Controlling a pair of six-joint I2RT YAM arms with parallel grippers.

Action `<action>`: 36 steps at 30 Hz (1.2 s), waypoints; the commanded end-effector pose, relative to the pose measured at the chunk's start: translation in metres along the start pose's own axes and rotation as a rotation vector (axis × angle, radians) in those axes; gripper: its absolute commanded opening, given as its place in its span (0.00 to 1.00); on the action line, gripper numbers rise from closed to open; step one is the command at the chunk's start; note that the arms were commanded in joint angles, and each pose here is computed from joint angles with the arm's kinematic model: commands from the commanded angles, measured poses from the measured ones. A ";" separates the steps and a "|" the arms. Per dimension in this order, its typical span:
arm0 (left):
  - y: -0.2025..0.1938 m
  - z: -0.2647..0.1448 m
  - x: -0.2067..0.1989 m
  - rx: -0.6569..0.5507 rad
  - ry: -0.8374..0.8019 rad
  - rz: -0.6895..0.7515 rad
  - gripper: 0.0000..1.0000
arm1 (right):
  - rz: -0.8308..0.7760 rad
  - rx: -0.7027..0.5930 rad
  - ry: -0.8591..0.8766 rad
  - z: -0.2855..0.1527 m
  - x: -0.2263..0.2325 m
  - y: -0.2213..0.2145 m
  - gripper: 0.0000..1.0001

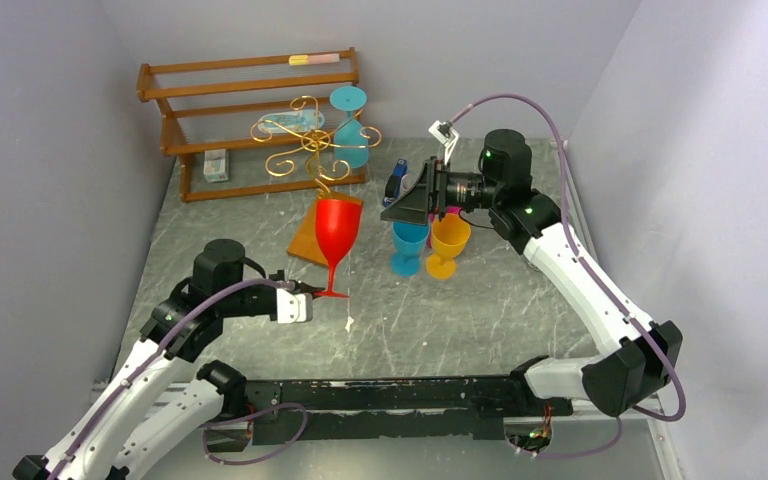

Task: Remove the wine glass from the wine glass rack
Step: Place the wine glass at the center of the board.

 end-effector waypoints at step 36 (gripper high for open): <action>0.027 0.023 -0.003 -0.068 -0.118 0.208 0.05 | 0.040 0.356 0.176 0.038 0.035 -0.040 0.41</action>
Point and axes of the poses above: each gripper's point midway between its finger pads, its own z axis out along the fingers, its own x axis along the line the jaws close on, y = z × x, the point moved 1 cm from there along -z, back along the fingers, and after that the axes turned 5 degrees about z, right-handed, at the moved point
